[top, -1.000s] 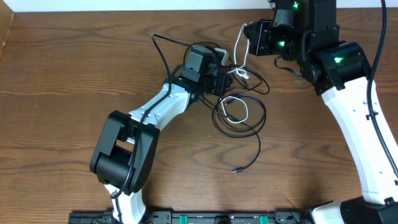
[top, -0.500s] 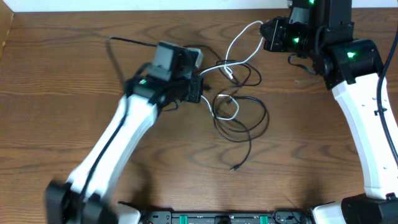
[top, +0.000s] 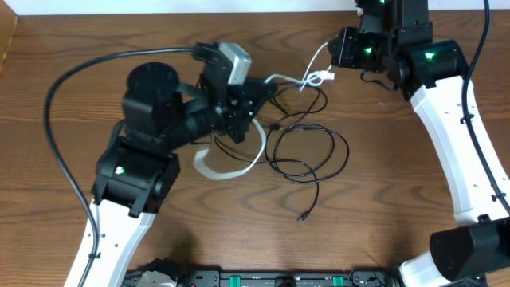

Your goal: Untangle cables

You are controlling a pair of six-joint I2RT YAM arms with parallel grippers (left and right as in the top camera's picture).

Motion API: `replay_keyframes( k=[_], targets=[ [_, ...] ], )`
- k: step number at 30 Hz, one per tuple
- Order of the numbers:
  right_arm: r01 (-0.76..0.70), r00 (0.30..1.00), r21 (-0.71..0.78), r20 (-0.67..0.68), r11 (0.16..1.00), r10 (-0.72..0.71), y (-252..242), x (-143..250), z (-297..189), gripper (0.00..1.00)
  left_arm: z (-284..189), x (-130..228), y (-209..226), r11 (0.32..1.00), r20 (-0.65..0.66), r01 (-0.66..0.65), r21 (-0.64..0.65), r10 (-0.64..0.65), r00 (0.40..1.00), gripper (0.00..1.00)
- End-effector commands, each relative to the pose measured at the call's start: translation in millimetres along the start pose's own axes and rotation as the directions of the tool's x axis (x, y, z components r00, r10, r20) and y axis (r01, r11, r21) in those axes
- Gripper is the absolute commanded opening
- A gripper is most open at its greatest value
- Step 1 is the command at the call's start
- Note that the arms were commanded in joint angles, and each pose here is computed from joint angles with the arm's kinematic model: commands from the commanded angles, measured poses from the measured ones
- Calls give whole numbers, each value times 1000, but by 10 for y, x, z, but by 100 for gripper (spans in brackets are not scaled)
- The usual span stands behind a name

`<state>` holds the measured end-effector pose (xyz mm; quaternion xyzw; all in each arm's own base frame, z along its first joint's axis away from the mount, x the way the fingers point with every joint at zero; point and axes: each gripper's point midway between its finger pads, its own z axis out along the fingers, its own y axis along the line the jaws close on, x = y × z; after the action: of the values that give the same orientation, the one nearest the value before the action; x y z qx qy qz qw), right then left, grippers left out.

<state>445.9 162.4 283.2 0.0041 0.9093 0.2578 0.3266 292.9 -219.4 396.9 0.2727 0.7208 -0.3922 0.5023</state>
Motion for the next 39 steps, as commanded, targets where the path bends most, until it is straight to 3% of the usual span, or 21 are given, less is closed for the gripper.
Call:
replay_keyframes(
  k=[1,4,8,10,11,14,16,24,28,31,39],
  targets=[
    [11,1000,7,17,1000,-11,-37,-63,-36,1,-146,-203,193,993,71,23,-118,-15,997,7],
    [49,999,1,18,999,-49,-23,-68,-36,1,-162,-3,466,969,5,37,-246,-37,999,7],
    [216,976,-108,41,970,-213,191,-97,-47,1,-154,487,723,937,-172,27,-348,-93,981,9],
    [224,974,-110,47,968,-220,196,-109,-49,1,-115,668,780,935,-234,36,-353,-126,964,17],
    [222,975,-110,44,969,-218,193,-101,-49,1,-97,746,806,933,-258,47,-357,-146,955,28],
    [217,976,-119,27,969,-215,202,-57,-47,1,-43,900,869,933,-310,45,-357,-164,936,48],
    [220,975,-144,16,965,-220,266,-15,-42,1,4,950,902,934,-323,54,-353,-176,930,54],
    [250,967,-333,40,909,-252,653,4,-157,1,291,935,967,955,-297,97,-281,-182,937,56],
    [281,957,-414,61,866,-282,811,4,-321,1,467,706,959,967,-202,133,-217,-177,963,70],
    [291,955,-422,73,859,-288,855,-5,-392,1,618,636,891,985,-177,131,-113,-150,973,73],
    [278,957,-483,62,830,-284,887,28,-483,1,1007,929,1175,973,-205,217,-84,-230,951,82]
  ],
)
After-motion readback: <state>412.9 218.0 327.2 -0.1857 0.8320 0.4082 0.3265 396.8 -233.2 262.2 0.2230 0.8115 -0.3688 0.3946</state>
